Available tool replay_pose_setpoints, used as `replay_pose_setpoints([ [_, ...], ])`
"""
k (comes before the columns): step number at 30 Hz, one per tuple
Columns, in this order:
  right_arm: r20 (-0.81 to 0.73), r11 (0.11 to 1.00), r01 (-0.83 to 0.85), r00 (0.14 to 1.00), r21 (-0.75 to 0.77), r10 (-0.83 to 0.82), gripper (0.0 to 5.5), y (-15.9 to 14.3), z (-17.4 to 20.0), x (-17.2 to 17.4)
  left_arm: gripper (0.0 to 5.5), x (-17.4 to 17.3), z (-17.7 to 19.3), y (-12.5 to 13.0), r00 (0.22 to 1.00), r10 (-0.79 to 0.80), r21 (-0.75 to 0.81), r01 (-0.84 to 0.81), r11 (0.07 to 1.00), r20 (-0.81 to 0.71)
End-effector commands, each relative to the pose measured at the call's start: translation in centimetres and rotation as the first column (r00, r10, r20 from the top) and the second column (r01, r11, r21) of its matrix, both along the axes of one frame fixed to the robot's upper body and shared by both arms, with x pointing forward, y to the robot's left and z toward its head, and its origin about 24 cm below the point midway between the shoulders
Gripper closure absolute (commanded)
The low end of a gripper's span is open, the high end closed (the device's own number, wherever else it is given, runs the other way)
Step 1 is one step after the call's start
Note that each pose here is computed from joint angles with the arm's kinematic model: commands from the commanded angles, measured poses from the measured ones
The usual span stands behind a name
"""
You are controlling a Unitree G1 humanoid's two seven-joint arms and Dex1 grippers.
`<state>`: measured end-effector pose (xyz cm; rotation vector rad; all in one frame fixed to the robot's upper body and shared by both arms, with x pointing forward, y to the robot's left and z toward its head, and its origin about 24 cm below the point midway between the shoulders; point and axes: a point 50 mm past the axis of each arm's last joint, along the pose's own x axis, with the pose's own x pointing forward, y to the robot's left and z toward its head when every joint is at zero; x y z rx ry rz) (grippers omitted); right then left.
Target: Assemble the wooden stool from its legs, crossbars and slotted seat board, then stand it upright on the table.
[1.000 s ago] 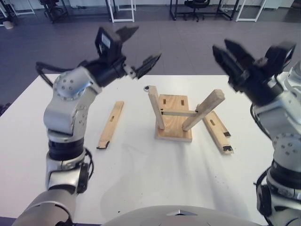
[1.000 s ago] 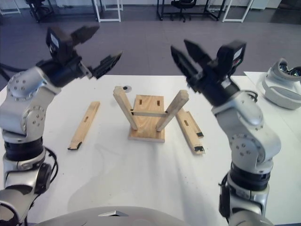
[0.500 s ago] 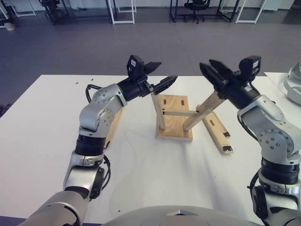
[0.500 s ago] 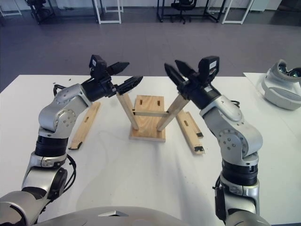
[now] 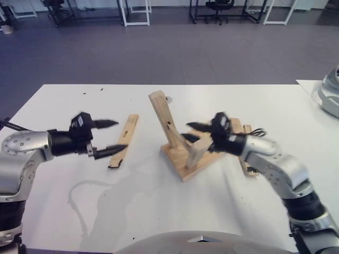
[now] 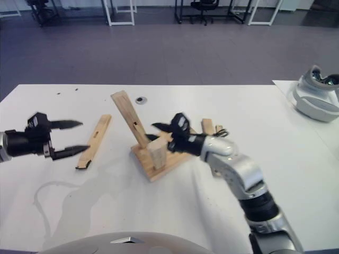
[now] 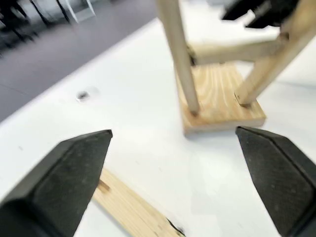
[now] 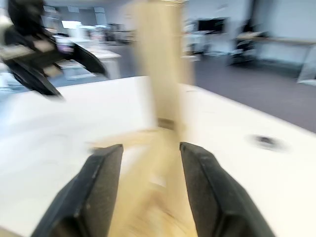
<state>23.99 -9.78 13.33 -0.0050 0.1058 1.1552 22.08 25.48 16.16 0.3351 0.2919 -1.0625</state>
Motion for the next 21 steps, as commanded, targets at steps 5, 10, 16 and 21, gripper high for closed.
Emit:
replay_pose_setpoints([
  [5,0.334,0.739,0.540,0.839,-0.403,-0.431,3.38,-10.5,-1.4,7.6,0.89,-1.3,-4.9,-6.2,0.984,-0.179,0.290,0.175,0.941,-0.015],
  [10,0.326,0.685,0.428,0.902,-0.590,-0.283,3.38,-13.3,-4.5,5.6,0.89,-2.5,-6.8,-9.8,0.961,-0.275,0.294,0.271,0.917,-0.027],
  [16,0.224,0.642,0.228,0.970,-0.732,-0.090,3.38,-13.1,-6.9,3.2,0.89,-3.0,-7.3,-11.6,0.973,-0.231,0.333,0.217,0.918,0.004],
  [21,0.152,0.689,0.106,0.988,-0.717,0.006,3.38,-11.8,-6.9,1.4,0.89,0.3,-8.9,-10.8,0.994,-0.051,0.389,0.011,0.921,0.093],
])
